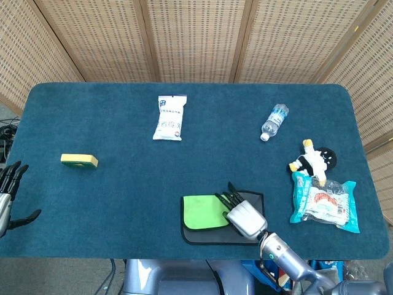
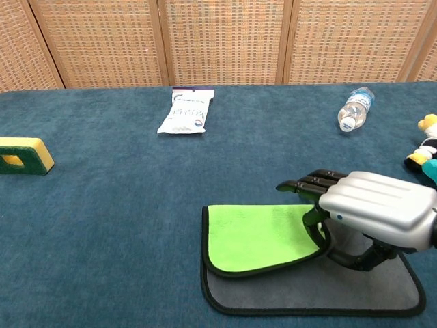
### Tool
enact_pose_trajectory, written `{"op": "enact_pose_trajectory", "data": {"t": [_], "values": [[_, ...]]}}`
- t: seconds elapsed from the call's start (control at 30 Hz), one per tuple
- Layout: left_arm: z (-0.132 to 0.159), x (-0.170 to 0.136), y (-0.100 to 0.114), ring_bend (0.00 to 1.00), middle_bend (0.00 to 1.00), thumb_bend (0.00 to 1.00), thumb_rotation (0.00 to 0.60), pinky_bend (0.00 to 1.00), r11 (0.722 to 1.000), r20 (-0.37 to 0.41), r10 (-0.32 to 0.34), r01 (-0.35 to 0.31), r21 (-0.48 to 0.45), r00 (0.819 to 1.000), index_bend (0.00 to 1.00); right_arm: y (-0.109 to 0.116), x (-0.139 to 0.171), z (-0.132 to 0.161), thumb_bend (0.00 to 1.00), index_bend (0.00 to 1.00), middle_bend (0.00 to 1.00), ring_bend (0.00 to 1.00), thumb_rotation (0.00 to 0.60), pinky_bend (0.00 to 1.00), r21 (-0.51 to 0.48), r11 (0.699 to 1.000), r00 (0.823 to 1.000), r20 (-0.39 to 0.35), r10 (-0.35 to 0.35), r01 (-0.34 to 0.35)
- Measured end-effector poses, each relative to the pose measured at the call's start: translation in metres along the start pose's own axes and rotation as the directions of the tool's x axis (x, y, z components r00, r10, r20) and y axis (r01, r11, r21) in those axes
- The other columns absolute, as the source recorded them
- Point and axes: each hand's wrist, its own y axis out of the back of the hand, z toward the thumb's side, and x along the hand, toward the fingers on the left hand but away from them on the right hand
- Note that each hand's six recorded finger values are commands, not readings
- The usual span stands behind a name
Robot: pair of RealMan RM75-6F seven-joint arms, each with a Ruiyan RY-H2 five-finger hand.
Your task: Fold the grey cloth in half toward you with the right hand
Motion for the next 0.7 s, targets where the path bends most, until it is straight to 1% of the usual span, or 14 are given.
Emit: {"op": "enact_pose_trajectory", "data": {"t": [0.4,0.7], "values": [[0.000,0.000,-0.001,0.00,0.00,0.19,0.600,0.00,1.000,-0.001,-0.003,0.003,0.003,1.000,0.00,-0.009,0.015,0.009,0.51,0.66,0.00,0.00,0.600,0.00,0.002,1.000,0.999,-0.040,0.018,-0.018],[0.000,0.001,-0.002,0.00,0.00,0.19,0.600,0.00,1.000,-0.001,-0.004,0.004,0.003,1.000,0.00,-0.013,0.020,0.007,0.51,0.66,0.00,0.00,0.600,0.00,0.003,1.000,0.999,-0.035,0.022,-0.022]]}}
